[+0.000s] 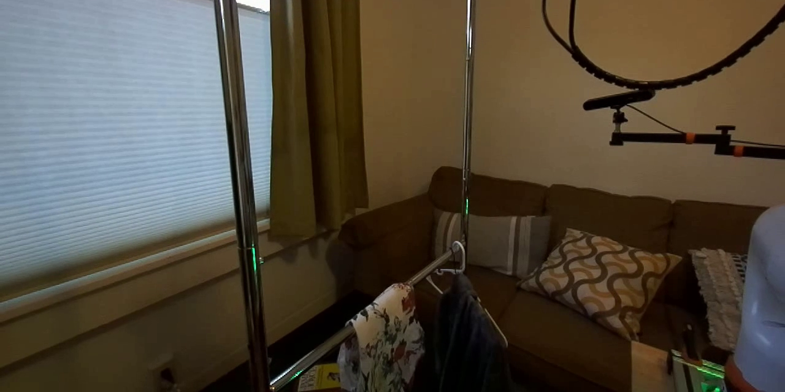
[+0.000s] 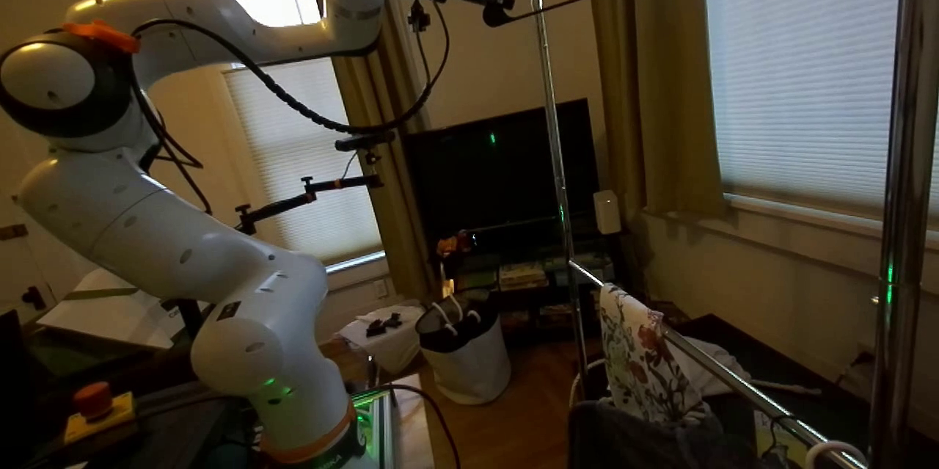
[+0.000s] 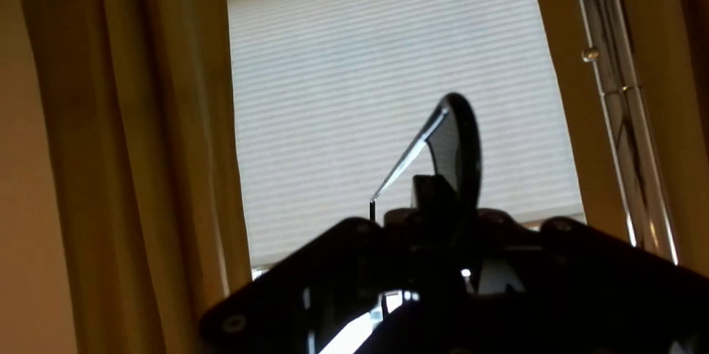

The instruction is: Pick up the black coat hanger and hang it on the bottom rail

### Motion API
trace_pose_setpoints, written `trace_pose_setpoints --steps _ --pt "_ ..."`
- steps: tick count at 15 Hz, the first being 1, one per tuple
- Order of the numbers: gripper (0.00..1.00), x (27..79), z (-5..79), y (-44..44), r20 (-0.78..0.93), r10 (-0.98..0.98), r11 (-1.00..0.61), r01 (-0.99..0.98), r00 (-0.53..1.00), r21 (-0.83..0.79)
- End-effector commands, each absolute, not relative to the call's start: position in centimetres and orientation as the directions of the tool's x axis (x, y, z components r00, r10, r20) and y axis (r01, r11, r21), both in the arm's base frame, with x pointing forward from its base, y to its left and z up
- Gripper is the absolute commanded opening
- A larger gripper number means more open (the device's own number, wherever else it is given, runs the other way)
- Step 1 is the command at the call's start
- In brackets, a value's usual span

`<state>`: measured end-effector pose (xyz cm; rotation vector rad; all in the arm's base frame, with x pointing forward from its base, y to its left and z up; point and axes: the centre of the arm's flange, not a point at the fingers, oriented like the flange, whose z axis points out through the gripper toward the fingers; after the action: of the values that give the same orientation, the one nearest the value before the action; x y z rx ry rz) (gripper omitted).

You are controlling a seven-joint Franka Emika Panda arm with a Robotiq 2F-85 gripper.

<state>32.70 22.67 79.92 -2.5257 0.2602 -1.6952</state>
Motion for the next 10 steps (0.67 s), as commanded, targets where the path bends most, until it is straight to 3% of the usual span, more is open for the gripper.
trace_pose_setpoints --steps 1,4,8,10 --pt "0.02 30.3 79.5 23.4 0.939 -0.192 -0.975 -0.165 0.285 -0.149" --pt "0.02 29.0 76.8 24.0 0.912 -0.227 -0.958 -0.248 0.341 -0.145" --pt "0.02 28.2 74.9 24.4 0.919 -0.304 -0.89 -0.42 0.252 -0.18" --pt "0.06 29.5 76.0 24.3 0.915 -0.285 -0.919 -0.354 0.287 -0.175"
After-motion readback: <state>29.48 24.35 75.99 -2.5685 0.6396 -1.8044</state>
